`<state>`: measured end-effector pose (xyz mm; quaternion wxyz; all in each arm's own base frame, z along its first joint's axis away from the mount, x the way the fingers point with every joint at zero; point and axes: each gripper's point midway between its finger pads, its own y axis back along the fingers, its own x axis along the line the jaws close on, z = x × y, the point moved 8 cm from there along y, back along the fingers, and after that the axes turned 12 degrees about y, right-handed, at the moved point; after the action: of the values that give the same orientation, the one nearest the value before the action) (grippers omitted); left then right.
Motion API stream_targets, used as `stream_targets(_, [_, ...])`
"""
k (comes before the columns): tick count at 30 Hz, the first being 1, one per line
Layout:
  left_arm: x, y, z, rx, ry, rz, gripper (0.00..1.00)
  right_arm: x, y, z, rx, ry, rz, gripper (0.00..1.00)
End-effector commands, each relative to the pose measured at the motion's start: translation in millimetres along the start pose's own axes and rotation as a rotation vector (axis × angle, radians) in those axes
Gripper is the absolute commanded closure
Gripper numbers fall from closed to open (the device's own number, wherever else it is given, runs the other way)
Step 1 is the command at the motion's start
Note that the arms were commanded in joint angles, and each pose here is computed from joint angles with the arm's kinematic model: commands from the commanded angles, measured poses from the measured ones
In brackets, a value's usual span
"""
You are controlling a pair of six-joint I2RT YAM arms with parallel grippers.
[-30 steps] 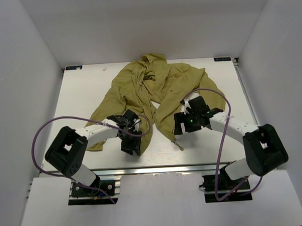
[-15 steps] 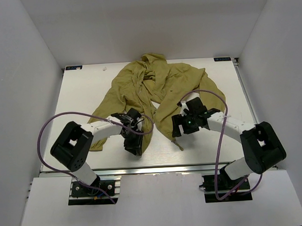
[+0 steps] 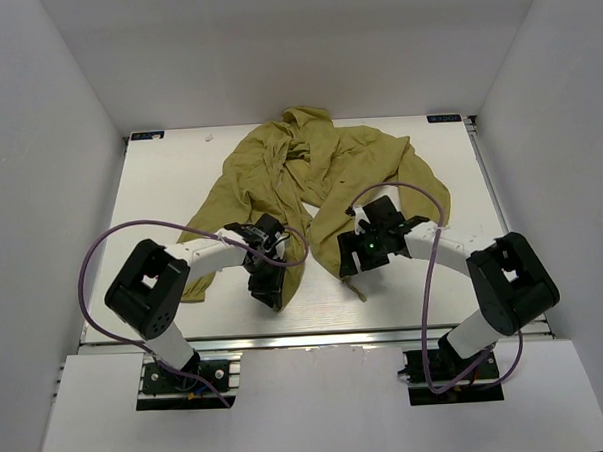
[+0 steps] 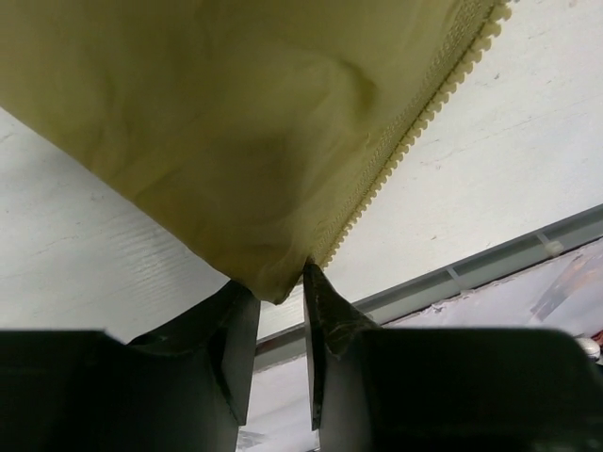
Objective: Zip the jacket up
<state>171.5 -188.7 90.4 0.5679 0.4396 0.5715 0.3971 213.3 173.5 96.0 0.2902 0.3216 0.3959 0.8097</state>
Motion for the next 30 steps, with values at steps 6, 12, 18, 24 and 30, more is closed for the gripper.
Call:
stream_targets(6, [-4.1, -0.2, 7.4, -0.028, -0.044, -0.007, 0.81, 7.4, -8.9, 21.8, -0.041, 0.024, 0.082, 0.41])
stream_targets(12, [-4.8, 2.1, 1.9, -0.017, -0.060, -0.047, 0.93, 8.8, -13.6, 13.9, -0.003, 0.033, 0.101, 0.61])
stream_targets(18, [-6.1, 5.4, -0.1, -0.033, -0.053, -0.071, 1.00, 11.2, -13.3, 8.9, 0.013, 0.044, 0.120, 0.65])
stream_targets(24, [-10.9, 7.9, 0.3, -0.052, -0.045, -0.116, 1.00, 11.4, -17.1, 7.6, 0.027, 0.049, 0.127, 0.80])
stream_targets(30, [-22.5, 22.1, 4.9, -0.106, -0.059, -0.186, 1.00, 15.8, -15.3, 11.0, 0.013, 0.057, 0.172, 1.00])
